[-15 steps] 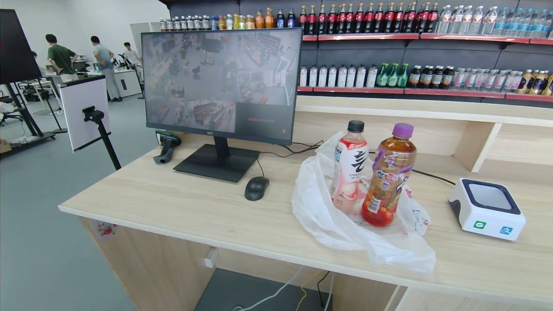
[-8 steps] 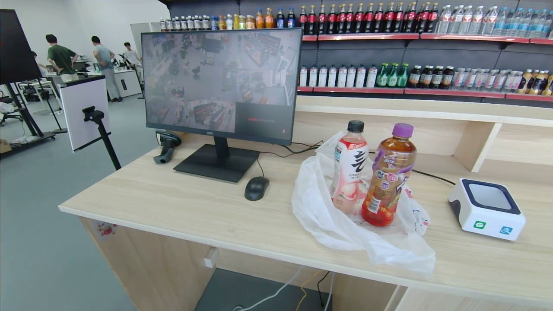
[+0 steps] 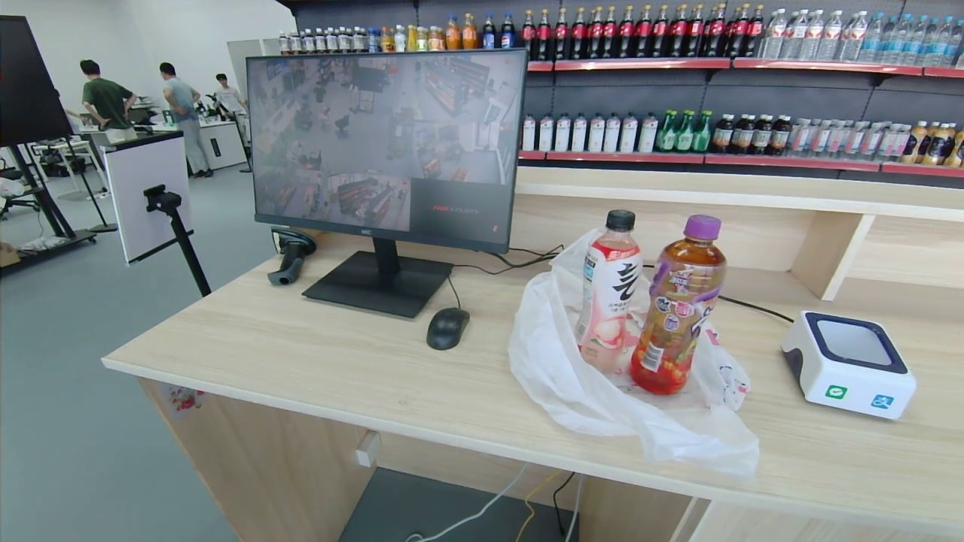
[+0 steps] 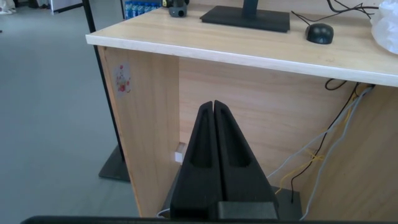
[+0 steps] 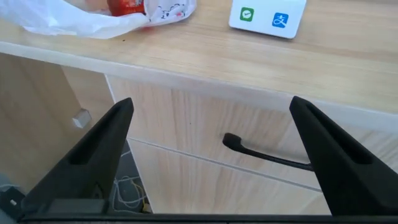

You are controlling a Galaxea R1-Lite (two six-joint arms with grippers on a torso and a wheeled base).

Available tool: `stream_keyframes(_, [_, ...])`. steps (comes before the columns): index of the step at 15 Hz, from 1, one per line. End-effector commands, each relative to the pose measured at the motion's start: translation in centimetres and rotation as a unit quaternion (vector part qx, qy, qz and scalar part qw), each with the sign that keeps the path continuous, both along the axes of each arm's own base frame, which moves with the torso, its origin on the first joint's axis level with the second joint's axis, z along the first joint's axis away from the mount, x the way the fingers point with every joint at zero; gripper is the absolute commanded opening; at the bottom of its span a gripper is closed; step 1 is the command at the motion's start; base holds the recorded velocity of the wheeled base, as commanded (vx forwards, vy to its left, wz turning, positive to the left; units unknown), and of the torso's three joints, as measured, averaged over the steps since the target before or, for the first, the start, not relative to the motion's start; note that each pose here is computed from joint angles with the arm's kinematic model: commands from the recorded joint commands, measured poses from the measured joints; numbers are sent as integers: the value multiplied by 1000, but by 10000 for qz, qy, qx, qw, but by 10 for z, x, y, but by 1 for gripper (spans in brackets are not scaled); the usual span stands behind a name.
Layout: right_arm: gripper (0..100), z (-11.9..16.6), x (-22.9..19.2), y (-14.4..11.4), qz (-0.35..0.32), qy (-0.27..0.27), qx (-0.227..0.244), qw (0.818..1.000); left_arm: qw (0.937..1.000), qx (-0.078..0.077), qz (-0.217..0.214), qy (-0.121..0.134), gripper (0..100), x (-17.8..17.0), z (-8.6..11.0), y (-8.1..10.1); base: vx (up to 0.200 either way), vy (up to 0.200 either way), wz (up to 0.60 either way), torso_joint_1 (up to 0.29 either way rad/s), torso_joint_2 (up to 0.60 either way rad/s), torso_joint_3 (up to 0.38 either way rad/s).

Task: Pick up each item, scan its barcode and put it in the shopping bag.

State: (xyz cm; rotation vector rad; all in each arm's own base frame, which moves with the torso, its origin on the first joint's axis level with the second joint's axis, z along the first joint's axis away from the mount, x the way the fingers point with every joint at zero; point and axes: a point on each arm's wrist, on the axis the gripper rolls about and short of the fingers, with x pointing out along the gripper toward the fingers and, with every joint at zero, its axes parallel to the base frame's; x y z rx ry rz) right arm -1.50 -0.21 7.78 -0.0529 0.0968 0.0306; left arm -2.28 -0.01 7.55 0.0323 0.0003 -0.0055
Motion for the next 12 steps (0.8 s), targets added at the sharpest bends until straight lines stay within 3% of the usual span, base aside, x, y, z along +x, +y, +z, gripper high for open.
stream_keyframes(1, [100, 0, 1, 0, -96, 41, 3, 9999, 10000, -1, -3, -2, 0, 0, 0, 0, 0, 0, 0, 0, 0, 0])
stream_keyframes(3, [100, 0, 2, 1, -340, 118, -14, 9994, 10000, -1, -3, -2, 0, 0, 0, 0, 0, 0, 0, 0, 0, 0])
stream_keyframes(5, [100, -2, -8, 1, -341, -495, 25, 9982, 10000, -1, -3, -2, 0, 0, 0, 0, 0, 0, 0, 0, 0, 0])
stream_keyframes(8, [100, -2, -8, 1, -306, -503, -50, 9983, 10000, -1, -3, -2, 0, 0, 0, 0, 0, 0, 0, 0, 0, 0])
stream_keyframes(12, [100, -2, -8, 1, -301, -511, -3, 9982, 10000, -8, -3, -2, 0, 0, 0, 0, -200, 0, 0, 11, -1, 4])
